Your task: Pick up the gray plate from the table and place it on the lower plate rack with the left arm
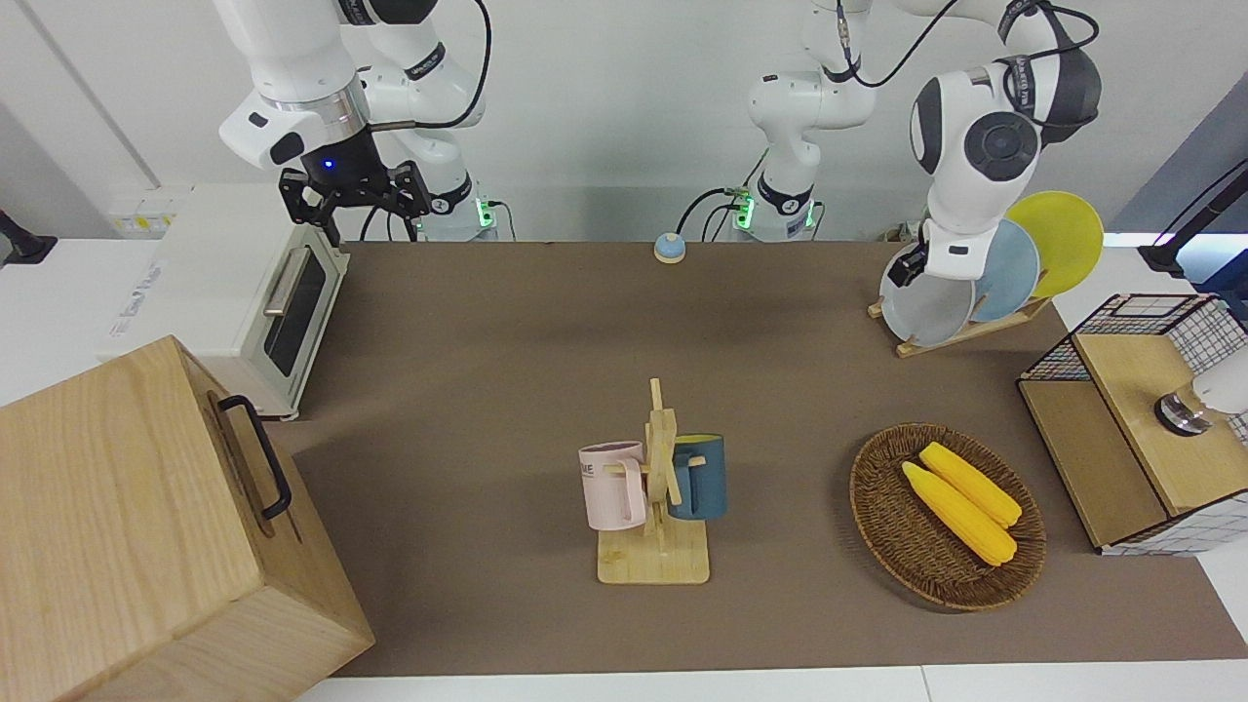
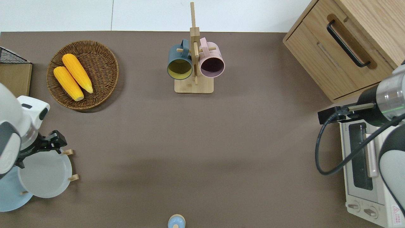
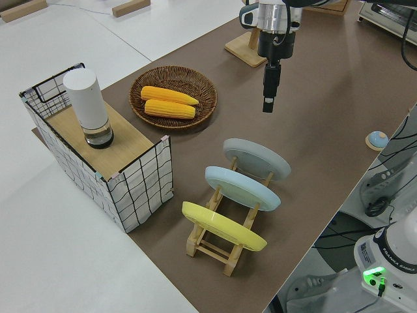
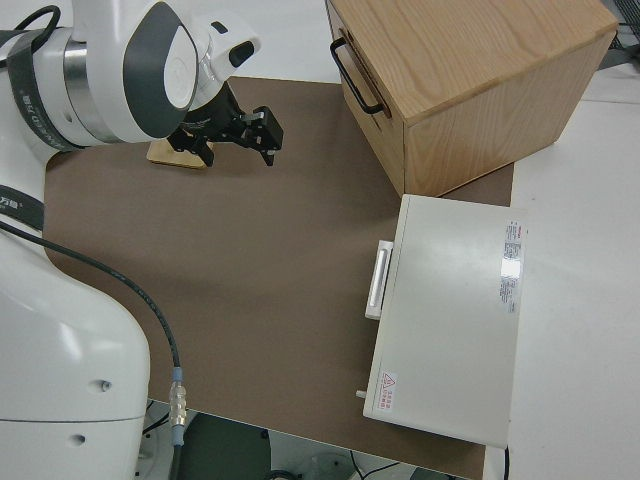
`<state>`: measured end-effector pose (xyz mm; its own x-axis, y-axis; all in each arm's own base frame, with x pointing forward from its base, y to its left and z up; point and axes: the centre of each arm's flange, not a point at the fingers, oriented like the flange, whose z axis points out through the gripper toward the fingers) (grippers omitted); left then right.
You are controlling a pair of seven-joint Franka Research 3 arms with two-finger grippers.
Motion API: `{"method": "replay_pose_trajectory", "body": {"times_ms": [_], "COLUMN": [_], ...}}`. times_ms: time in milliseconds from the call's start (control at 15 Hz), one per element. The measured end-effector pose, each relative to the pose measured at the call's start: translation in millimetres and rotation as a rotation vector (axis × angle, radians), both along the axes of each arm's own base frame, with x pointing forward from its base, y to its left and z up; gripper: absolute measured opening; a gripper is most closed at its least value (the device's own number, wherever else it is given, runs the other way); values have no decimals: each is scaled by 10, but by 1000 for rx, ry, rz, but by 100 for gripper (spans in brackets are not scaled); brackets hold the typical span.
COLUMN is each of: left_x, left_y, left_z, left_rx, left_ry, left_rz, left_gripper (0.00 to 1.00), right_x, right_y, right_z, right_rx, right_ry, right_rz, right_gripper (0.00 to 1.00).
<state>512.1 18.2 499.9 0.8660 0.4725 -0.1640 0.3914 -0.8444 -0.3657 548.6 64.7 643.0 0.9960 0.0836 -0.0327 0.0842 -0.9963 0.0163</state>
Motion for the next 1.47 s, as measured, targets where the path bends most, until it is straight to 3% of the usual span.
{"method": "replay_pose_trajectory", "body": {"times_ms": [133,200,400,667,800,1133,1467], "left_x": [44,61,83,-15,-37,-21,-14], "left_y": [75,110,248,400,404,287,306], "left_z": [200,278,574,856,914,906,1011], "left_rx": [-92,-132,-216,-292,-336,-394,-384], "left_ry": [-42,-55,-92,-98,-105,-117,-143], "left_rz": [25,11,-108,-277,-328,-337,-321], "left_gripper": [99,99,99,99,100,100,100], "right_x": [0,0,0,0,0,0,0], "right_y": [0,0,0,0,0,0,0], "right_z": [0,0,0,0,0,0,0], "right_rx": [0,0,0,0,0,0,0], "right_ry": [0,0,0,0,0,0,0], "right_rz": [0,0,0,0,0,0,0], "right_gripper": [99,99,99,99,99,99,99]}}
